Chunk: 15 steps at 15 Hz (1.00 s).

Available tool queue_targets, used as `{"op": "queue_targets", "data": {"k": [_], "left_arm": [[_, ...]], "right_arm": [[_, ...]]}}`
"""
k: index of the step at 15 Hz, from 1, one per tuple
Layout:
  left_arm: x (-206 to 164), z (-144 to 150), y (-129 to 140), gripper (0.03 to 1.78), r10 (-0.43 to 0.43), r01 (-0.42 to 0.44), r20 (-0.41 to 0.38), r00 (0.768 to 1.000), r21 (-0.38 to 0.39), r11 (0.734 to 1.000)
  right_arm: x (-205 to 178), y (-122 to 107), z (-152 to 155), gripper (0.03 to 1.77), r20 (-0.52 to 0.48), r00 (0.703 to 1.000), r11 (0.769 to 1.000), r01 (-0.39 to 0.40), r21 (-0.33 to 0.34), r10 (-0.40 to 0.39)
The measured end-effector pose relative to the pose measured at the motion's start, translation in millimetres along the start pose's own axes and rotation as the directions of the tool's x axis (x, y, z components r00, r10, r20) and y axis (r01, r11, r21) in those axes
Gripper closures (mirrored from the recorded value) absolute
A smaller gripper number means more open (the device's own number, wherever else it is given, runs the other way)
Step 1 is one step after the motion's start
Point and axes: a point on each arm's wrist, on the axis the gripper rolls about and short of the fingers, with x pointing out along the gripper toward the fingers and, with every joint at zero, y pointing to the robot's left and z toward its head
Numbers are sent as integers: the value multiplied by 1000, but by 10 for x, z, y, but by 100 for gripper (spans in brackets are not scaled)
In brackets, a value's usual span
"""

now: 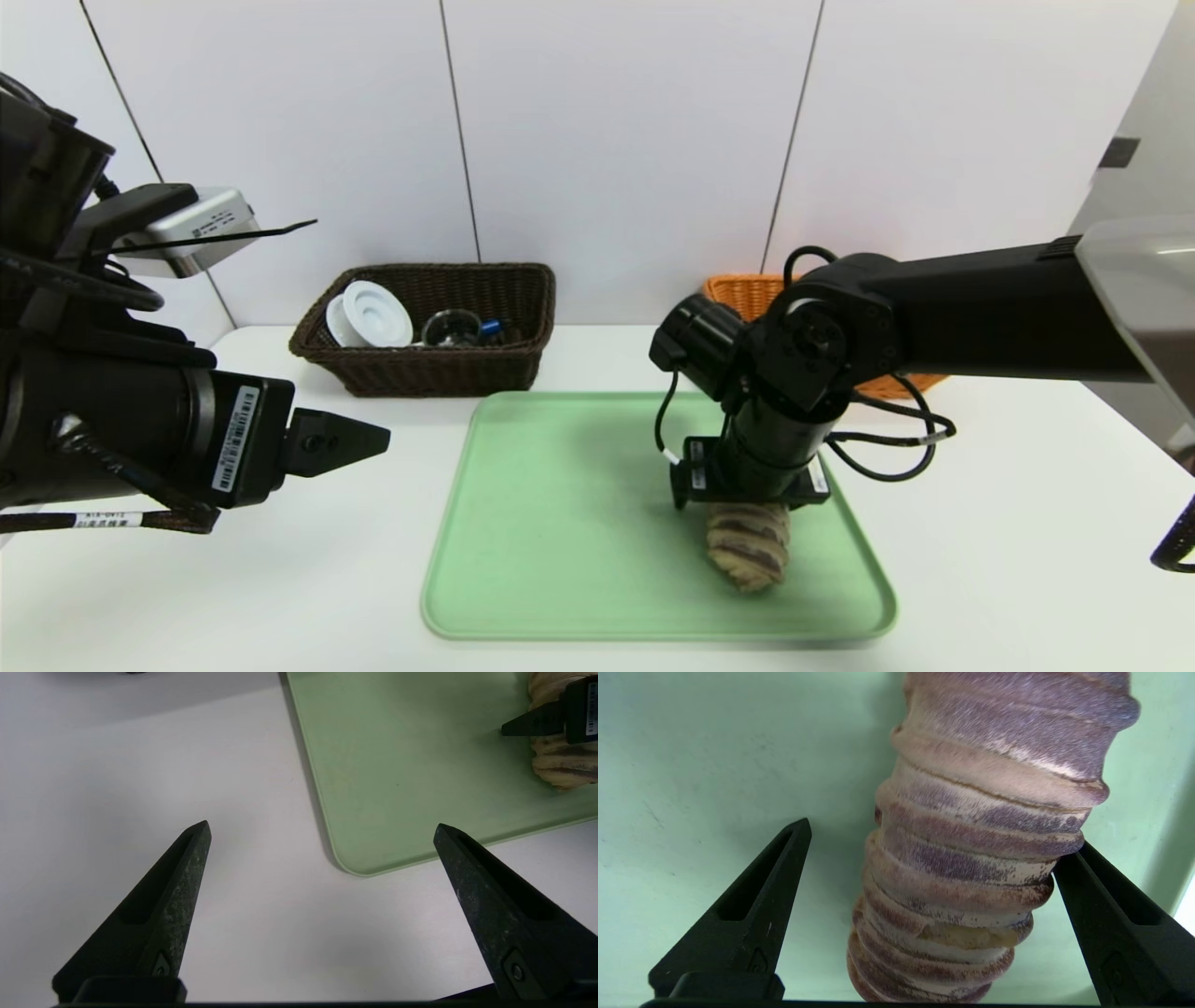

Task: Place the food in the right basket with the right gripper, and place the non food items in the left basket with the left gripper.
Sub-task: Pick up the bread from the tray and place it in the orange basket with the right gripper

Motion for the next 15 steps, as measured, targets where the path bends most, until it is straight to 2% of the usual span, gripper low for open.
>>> {"op": "queue_targets", "data": {"k": [2,6,9,10,11,15], "left_arm": [[6,2,-3,12,1,-1,0,1000,2,1000],[10,9,-6,12,1,-1,0,1000,2,1000],[12,9,-6,12,1,-1,0,1000,2,1000],[12,9,-6,12,1,-1,0,1000,3,1000],[12,9,-6,12,1,-1,0,1000,2,1000],[1,7,-2,12,1,-1,2,1000,2,1000]], "right_arm": [[28,17,9,10,-2,1000,1000,1,0,-1],[5,8,17,71,3,1000,1000,0,1,0],[-129,-48,45,101,33,999,1000,-16,10,15],[-205,-87,59,120,49,998,1000,-26,17,25],[-296,-130,76,162,71,997,999,-39,24,37],[-875,-412,170,164,221,969,992,-118,36,108]]}}
